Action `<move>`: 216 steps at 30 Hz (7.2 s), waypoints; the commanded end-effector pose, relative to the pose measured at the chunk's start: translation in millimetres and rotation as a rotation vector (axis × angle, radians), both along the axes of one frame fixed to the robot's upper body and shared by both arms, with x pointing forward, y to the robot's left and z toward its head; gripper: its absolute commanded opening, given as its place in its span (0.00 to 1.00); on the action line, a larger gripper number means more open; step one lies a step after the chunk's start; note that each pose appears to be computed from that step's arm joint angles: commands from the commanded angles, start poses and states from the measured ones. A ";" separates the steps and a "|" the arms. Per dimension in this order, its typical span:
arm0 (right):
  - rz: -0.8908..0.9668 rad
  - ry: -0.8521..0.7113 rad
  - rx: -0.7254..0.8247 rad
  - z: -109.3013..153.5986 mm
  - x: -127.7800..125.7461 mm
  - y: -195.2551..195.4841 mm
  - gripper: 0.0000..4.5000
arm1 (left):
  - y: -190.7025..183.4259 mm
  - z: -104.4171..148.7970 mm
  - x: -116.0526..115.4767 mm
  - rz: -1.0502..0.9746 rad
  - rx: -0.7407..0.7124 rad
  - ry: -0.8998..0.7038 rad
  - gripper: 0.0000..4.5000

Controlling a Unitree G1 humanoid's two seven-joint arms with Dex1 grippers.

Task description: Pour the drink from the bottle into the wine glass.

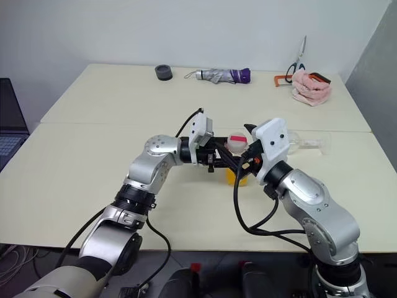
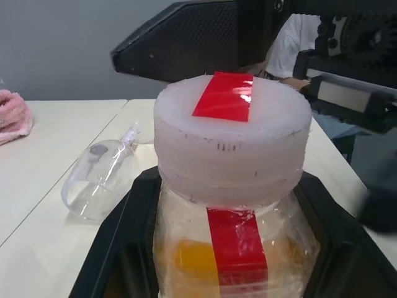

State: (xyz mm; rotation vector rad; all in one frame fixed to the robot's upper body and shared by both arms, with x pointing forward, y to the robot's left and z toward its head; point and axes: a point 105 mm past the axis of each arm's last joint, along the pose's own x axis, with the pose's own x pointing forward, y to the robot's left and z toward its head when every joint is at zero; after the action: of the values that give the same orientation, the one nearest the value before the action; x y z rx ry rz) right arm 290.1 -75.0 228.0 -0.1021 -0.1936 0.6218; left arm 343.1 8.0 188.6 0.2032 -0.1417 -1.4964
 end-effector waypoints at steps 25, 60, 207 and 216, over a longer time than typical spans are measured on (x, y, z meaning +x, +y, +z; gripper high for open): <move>0.637 0.027 -0.249 4.6 15.3 -4.8 0.42 | 5.3 32.6 -2.6 -0.057 -0.023 -0.086 0.49; -0.058 -0.098 -0.043 7.9 4.9 11.2 0.86 | 0.7 24.5 10.4 -0.007 -0.008 -0.064 0.49; 0.060 -0.167 -0.270 4.8 -9.7 -35.1 0.86 | 9.7 16.8 4.3 -0.067 0.069 -0.098 0.49; 0.137 -0.106 -0.280 0.0 -20.6 -38.1 0.86 | 9.2 18.1 6.2 -0.058 0.062 -0.105 0.49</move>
State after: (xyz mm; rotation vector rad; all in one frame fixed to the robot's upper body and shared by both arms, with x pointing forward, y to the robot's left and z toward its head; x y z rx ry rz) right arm 277.6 -112.5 217.2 -0.3829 -0.1775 0.7620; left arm 349.9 19.1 190.5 0.3105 -0.1132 -1.5521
